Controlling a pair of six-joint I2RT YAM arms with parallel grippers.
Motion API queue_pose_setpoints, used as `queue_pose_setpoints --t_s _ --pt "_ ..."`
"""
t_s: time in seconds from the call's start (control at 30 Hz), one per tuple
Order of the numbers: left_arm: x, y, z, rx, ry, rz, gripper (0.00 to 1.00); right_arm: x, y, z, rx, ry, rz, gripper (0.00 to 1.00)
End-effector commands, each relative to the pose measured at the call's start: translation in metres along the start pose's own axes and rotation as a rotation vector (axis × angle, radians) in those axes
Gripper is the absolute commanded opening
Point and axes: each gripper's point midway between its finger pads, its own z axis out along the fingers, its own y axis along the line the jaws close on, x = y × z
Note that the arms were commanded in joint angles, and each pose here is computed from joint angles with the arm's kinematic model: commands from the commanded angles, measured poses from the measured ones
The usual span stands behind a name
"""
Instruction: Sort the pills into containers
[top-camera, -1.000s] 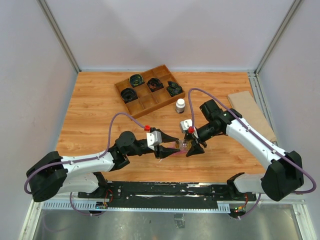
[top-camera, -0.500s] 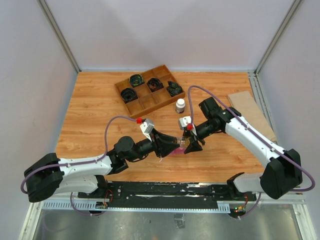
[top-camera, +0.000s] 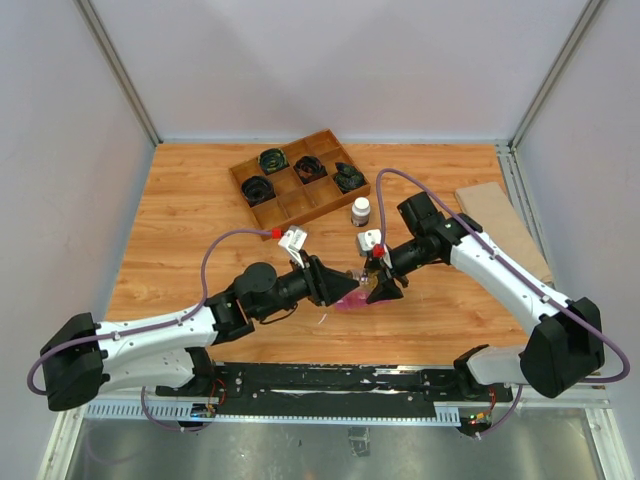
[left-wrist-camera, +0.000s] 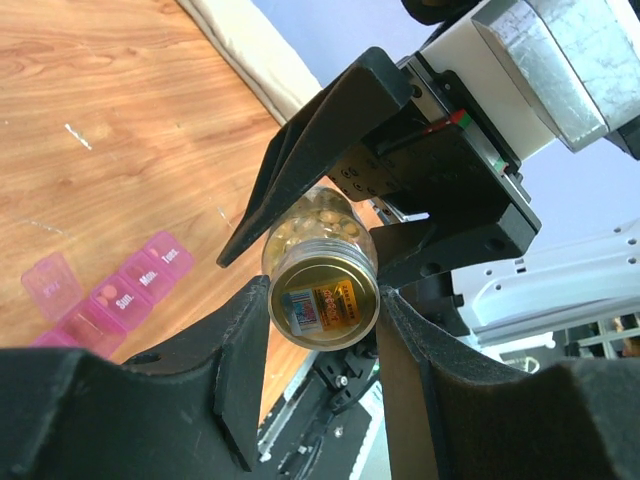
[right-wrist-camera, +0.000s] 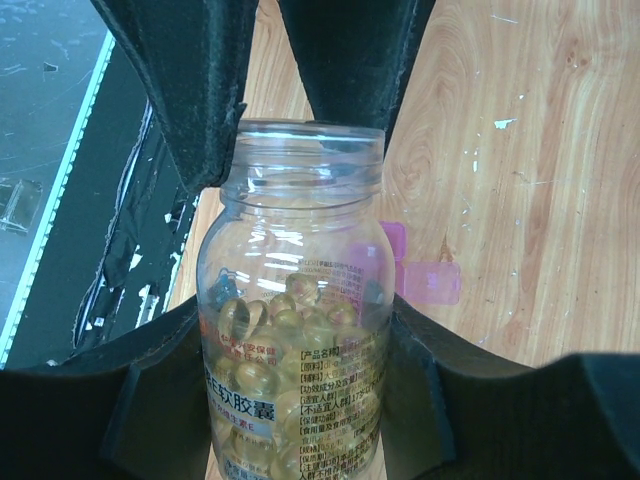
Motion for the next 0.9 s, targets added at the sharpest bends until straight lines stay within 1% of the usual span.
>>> queue_pose_setpoints --t_s 0.0,0.23,0.37,0.53,0.73,0.87 --pt "-0.045 -0.021 0.001 -0.003 -0.133 -0.081 0.02 0.007 0.005 -0.004 -0.006 0.040 0.042 0.01" --pt "-0.035 -0.011 0.008 -0.070 -0.063 -0.206 0.05 0.007 0.006 -0.004 -0.007 0.040 0.043 0.00" --pt "-0.037 -0.008 0.009 -0.099 -0.068 -0.263 0.08 0.008 0.006 -0.004 -0.008 0.041 0.045 0.01" --pt "-0.042 -0.011 0.008 -0.098 -0.081 -0.263 0.08 0.007 0.006 -0.004 -0.006 0.040 0.042 0.01" --pt "-0.048 -0.001 0.004 -0.152 -0.106 -0.211 0.08 0.007 0.006 -0.005 -0.005 0.040 0.041 0.01" --pt "-0.045 0.007 0.001 -0.183 -0.100 -0.175 0.08 0.006 0.006 -0.004 -0.007 0.036 0.042 0.00"
